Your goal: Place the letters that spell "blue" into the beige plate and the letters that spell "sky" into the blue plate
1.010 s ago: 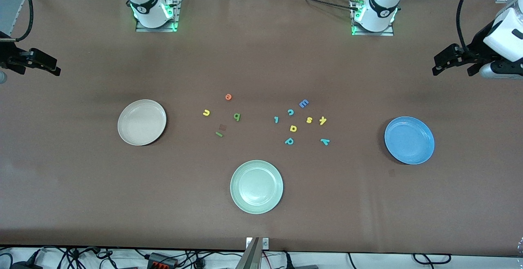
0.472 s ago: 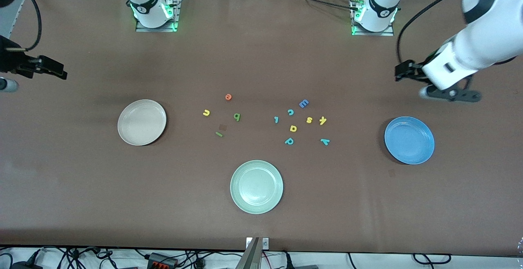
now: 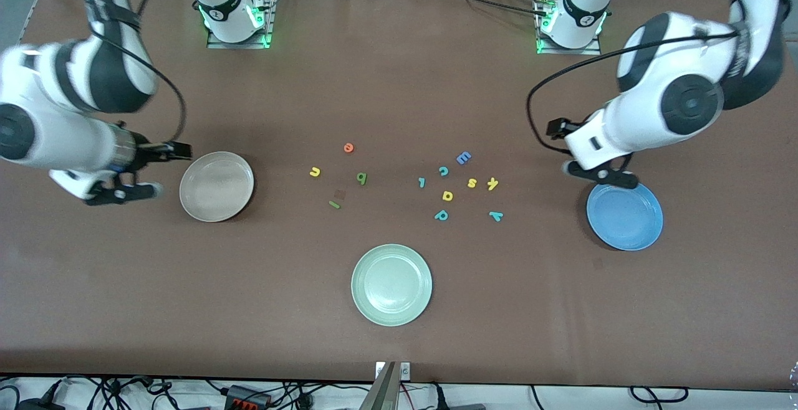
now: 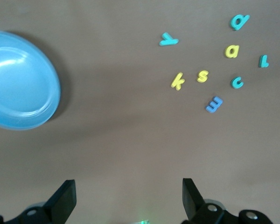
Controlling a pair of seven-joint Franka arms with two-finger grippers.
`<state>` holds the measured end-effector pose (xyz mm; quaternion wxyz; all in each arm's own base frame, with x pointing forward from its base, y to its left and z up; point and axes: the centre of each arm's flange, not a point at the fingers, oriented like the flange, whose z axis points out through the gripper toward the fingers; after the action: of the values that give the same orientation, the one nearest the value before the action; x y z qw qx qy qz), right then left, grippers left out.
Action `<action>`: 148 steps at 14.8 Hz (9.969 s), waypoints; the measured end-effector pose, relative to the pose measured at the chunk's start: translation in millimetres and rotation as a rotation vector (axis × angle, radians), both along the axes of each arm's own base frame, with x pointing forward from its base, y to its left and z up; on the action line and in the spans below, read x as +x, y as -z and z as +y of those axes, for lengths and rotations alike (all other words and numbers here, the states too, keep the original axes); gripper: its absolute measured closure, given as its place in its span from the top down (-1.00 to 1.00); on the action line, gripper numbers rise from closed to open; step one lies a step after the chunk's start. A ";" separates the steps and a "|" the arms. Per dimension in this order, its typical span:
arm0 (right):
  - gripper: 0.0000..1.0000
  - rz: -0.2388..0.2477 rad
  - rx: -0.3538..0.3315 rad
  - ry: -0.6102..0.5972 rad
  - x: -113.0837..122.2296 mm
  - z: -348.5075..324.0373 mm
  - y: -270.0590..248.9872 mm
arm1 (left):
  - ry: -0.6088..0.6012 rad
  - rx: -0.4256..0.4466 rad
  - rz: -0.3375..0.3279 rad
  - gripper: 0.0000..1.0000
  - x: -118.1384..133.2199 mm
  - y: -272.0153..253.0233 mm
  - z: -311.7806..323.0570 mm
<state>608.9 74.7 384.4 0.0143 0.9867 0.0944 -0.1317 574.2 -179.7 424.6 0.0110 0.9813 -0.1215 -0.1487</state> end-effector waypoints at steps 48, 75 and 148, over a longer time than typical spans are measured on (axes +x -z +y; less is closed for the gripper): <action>-0.48 -0.229 -0.018 0.594 -70.3 209.1 184.5 | 1.415 -0.193 -0.145 -0.50 36.3 250.5 -98.1; 1.00 -0.080 0.080 -0.039 7.8 120.0 97.8 | 0.923 -0.196 0.048 0.51 86.8 183.4 189.8; 1.00 -0.230 0.060 -0.234 -80.0 252.6 133.4 | 0.967 0.001 -0.035 -0.20 37.3 214.1 210.4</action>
<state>528.9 327.3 251.0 0.0108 0.9775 0.2103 -0.0122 611.5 30.7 210.5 -0.0617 0.8148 -0.5637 -0.1204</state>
